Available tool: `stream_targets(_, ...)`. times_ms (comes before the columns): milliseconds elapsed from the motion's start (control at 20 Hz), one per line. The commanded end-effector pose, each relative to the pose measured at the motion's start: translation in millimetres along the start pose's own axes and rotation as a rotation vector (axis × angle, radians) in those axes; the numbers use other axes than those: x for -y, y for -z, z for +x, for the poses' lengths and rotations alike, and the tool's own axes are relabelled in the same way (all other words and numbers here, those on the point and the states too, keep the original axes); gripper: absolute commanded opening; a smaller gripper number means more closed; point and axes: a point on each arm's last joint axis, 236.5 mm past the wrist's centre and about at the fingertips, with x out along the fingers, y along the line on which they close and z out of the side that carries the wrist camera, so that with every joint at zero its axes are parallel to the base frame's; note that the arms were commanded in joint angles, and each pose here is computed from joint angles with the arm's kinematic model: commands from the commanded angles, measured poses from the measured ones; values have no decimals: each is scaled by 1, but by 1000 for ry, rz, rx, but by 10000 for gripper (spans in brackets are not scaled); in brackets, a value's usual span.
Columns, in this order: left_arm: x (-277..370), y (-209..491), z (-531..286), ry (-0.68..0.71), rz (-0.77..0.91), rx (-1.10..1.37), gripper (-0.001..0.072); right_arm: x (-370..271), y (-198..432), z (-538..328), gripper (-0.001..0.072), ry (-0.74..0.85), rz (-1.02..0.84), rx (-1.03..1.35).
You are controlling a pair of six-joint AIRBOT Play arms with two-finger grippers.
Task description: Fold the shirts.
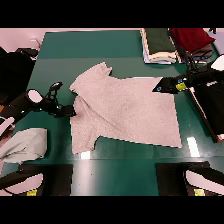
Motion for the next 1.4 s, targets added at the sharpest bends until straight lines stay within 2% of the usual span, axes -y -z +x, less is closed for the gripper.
stream_targets(0,17,5,17,90,-28,-42,526,0,-1,0,433,0,1,5)
stream_targets(50,26,9,20,113,-15,-56,525,-2,-2,0,432,-7,3,8)
stream_targets(100,31,12,22,116,0,-65,469,-3,-2,0,432,-13,4,8)
stream_targets(200,37,15,20,128,12,-82,85,-1,-1,-2,433,-12,9,5)
stream_targets(250,38,13,16,128,24,-86,23,3,3,-3,432,-8,17,-13)
stream_targets(400,48,-6,-15,117,101,-22,23,39,36,-13,432,72,67,-120)
stream_targets(600,63,-21,-58,114,165,107,23,106,114,-20,434,180,275,-179)
stream_targets(650,65,-22,-62,116,170,117,23,122,140,-20,464,210,339,-203)
stream_targets(700,66,-22,-64,117,171,120,24,138,169,-20,546,236,411,-232)
stream_targets(750,67,-22,-64,122,168,122,24,149,194,-19,569,251,480,-256)
stream_targets(950,68,-24,-64,126,164,130,24,165,255,-6,557,224,706,-287)
stream_targets(1200,69,-24,-64,132,161,132,23,153,261,24,553,141,723,-334)
stream_targets(1350,70,-23,-65,133,162,127,23,135,239,47,255,88,632,-317)
